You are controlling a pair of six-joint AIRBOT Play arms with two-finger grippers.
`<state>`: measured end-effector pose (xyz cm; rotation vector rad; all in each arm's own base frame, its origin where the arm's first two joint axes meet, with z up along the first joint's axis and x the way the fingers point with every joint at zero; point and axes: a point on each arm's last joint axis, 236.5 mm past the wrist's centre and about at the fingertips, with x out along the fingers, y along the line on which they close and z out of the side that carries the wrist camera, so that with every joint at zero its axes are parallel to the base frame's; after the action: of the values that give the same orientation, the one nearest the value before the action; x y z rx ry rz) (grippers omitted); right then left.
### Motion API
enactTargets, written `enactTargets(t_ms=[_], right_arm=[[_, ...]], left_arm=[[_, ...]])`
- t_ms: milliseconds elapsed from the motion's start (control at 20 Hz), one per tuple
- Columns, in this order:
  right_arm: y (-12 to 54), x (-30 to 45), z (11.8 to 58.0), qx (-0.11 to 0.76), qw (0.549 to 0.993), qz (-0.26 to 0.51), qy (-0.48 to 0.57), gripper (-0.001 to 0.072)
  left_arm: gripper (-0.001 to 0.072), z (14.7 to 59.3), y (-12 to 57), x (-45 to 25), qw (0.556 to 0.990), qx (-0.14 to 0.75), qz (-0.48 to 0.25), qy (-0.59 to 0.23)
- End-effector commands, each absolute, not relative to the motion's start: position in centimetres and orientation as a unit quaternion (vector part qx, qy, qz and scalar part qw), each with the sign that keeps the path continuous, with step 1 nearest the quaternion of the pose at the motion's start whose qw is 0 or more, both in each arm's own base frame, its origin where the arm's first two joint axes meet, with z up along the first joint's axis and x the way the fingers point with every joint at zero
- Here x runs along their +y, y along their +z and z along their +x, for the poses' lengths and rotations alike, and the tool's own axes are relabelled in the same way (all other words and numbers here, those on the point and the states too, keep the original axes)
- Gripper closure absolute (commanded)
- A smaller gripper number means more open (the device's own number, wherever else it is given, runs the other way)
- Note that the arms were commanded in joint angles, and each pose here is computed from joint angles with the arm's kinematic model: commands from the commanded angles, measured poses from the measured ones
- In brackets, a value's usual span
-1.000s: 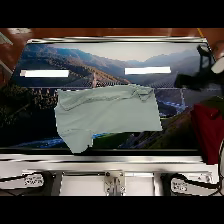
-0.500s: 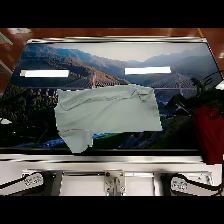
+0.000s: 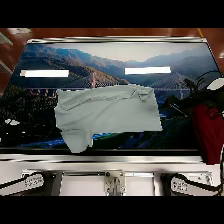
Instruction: Fold the shirts.
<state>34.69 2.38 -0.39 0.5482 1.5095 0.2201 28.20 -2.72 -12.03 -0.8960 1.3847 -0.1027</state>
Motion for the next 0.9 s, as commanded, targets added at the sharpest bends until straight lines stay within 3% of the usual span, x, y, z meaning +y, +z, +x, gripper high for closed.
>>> enactTargets(t_ms=[0, 350, 750, 850], right_arm=[[-2.1, -0.3, 33.0, 0.707, 0.675, 0.206, 0.043, 0.0024], [-7.6, -1.5, 28.2, 0.736, 0.618, 0.275, 0.011, 0.0025], [-11.6, 1.4, 31.5, 0.695, 0.610, 0.381, 0.017, 0.0026], [-12.1, 2.0, 31.7, 0.697, 0.610, 0.377, 0.024, 0.0026]], left_arm=[[0.0674, 28.9, -11.7, -3.1, 0.685, 0.610, -0.394, -0.054], [0.0674, 29.6, -9.0, -3.9, 0.689, 0.610, -0.379, -0.104], [0.0674, 30.1, -7.0, -3.8, 0.715, 0.589, -0.356, -0.121], [0.0674, 30.3, -6.4, -3.7, 0.723, 0.582, -0.351, -0.122]])
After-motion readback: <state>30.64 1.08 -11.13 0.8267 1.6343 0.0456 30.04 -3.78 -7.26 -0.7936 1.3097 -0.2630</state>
